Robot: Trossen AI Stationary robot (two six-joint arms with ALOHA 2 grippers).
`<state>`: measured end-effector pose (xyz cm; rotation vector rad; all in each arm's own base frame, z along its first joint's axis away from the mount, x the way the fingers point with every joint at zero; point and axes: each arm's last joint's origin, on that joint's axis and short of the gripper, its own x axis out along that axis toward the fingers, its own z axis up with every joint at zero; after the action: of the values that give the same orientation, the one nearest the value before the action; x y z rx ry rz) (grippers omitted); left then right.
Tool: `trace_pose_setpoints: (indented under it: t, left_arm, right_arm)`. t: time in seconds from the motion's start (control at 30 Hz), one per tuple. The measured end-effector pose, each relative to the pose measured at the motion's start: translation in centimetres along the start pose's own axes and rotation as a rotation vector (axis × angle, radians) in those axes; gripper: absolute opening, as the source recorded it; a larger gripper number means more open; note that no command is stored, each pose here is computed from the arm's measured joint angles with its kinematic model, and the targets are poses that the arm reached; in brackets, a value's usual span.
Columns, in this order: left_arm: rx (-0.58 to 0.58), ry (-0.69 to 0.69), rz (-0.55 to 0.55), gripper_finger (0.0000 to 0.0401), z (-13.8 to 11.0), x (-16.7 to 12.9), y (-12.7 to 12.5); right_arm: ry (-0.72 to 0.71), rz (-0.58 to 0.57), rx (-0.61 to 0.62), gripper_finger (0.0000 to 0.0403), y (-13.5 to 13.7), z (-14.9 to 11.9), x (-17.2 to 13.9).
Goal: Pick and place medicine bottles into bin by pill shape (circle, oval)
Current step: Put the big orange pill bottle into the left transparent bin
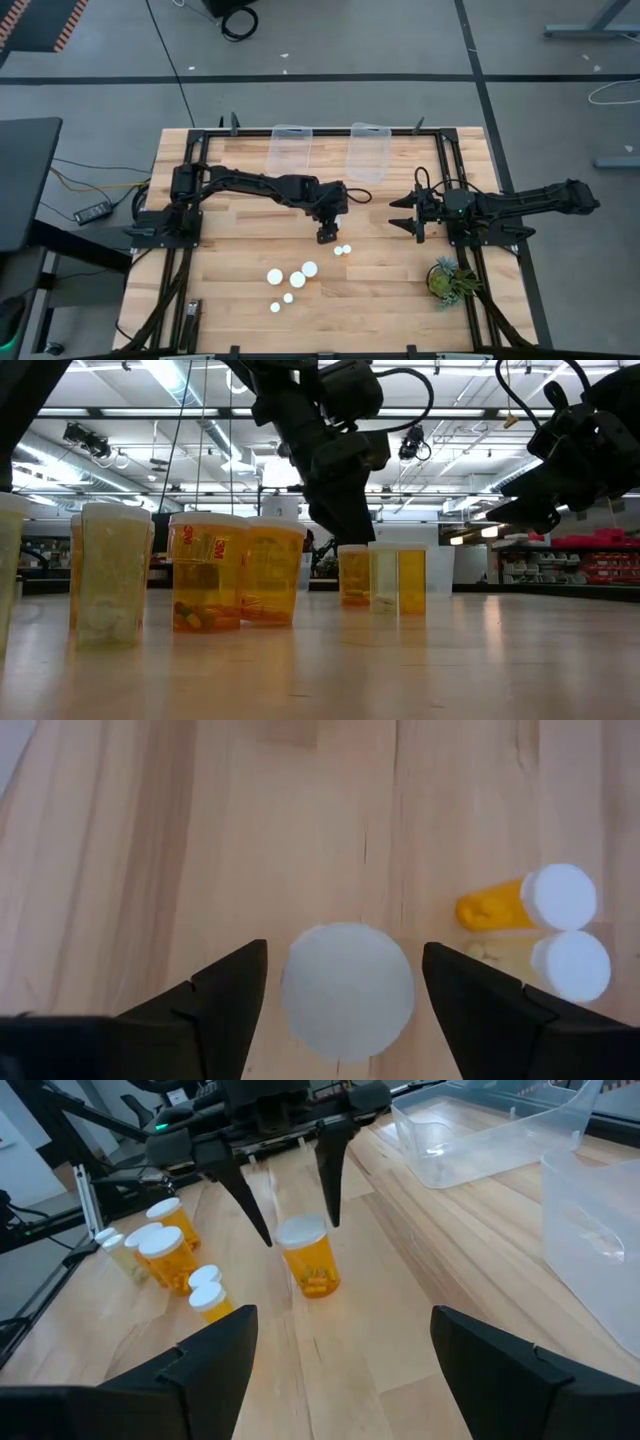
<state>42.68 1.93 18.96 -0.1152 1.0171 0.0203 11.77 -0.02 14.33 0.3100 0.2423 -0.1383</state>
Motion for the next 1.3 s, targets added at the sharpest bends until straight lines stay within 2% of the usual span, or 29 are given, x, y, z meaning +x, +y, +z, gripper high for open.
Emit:
trace_pose_setpoints:
  t: [0.27,0.57,1.03,1.3]
  left_arm:
    - [0.009,0.023,-0.004,0.0277,-0.5,1.8,-0.5]
    - [0.01,0.025,-0.004,0.0272,-0.5,1.9,-0.5]
    - [0.01,0.05,-0.001,0.0203,-0.7,1.9,-0.1]
    - [0.007,0.057,0.013,0.0221,-0.7,1.7,0.9]
  right_arm:
    - [0.0,0.0,0.0,0.0305,0.0,0.0,0.0]
    - [0.001,0.0,0.0,0.0305,0.0,0.0,0.0]
    - [0.001,-0.001,0.0,0.0305,0.0,0.0,0.0]
    - [0.0,-0.001,0.0,0.0305,0.0,0.0,0.0]
